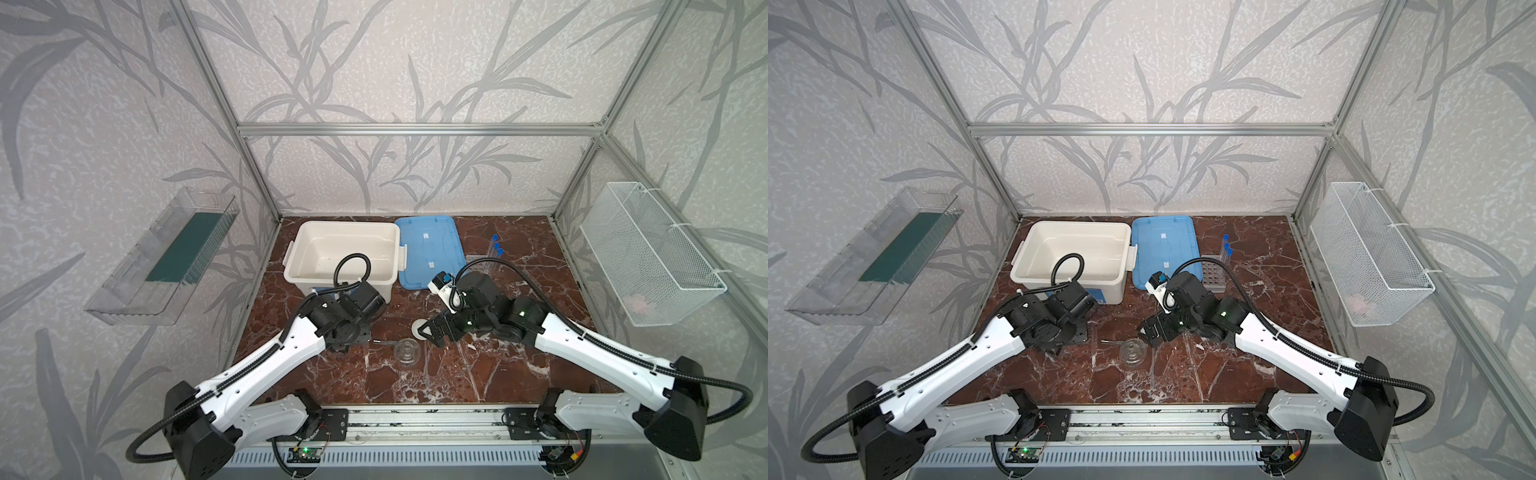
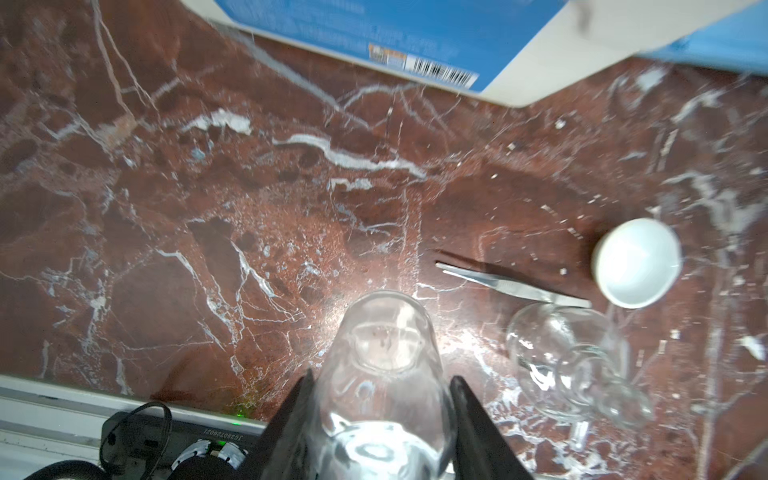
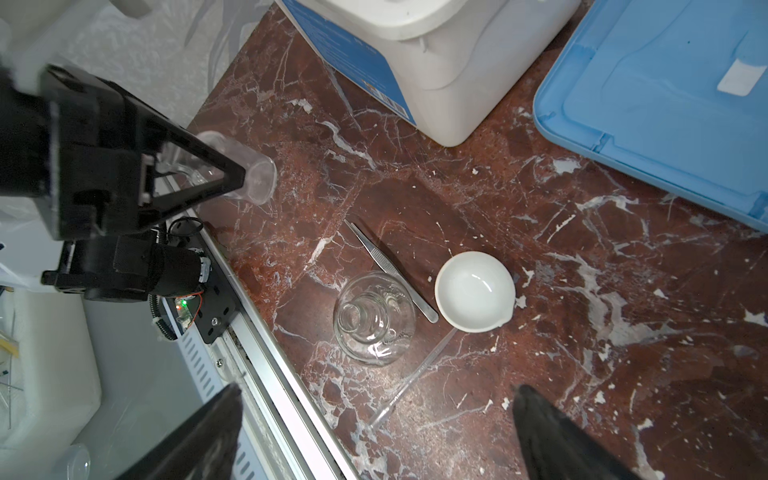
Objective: Organize the chemistry lab equipment
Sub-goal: 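Lift the clear beaker with the left gripper and carry it over the bin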
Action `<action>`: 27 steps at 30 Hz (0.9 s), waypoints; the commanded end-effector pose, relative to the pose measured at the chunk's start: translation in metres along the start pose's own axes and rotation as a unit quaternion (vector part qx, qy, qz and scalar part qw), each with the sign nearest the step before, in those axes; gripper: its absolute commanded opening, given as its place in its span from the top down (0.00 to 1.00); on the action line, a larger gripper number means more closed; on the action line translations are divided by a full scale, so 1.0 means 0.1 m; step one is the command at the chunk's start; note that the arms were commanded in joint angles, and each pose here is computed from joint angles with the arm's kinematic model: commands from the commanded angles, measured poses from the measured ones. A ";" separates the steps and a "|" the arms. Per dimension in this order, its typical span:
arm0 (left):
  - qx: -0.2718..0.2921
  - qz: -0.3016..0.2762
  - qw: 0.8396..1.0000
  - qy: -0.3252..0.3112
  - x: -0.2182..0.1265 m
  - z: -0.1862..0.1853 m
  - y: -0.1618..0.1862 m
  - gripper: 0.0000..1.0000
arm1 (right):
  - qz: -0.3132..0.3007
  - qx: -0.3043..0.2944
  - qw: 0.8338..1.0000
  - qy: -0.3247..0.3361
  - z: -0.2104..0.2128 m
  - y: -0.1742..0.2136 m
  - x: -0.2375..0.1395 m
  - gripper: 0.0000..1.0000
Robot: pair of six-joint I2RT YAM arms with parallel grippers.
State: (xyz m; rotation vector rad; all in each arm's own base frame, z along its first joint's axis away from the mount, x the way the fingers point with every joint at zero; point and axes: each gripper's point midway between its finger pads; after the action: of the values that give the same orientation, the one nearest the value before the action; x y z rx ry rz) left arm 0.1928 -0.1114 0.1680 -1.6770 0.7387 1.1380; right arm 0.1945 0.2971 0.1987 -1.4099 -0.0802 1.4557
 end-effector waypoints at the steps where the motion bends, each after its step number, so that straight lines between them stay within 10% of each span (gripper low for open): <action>1: 0.023 -0.041 0.999 -0.028 -0.33 0.15 -0.25 0.91 | -0.051 -0.006 0.998 -0.022 0.15 -0.32 -0.14 0.01; 12: 0.007 -0.096 0.995 -0.008 -0.80 -0.17 -1.36 0.92 | -0.114 0.007 0.993 -0.032 0.26 -0.90 -0.14 0.01; 27: -0.061 -0.045 0.993 -0.093 0.31 0.07 -2.25 0.96 | -0.121 0.019 0.991 -0.054 0.33 -1.23 0.19 0.01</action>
State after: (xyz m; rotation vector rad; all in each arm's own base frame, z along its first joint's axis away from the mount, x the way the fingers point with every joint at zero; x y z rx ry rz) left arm 0.3906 -0.0228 0.2117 -1.6526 0.4851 1.2919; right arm 0.2461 0.3734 0.2649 -1.2660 -0.2400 1.3316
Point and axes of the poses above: each gripper's point midway between its finger pads, its own x axis out along the fingers, its own z axis along the line the jaws close on, y = z × x, and after that the axes turned 9 degrees about -x, right-handed
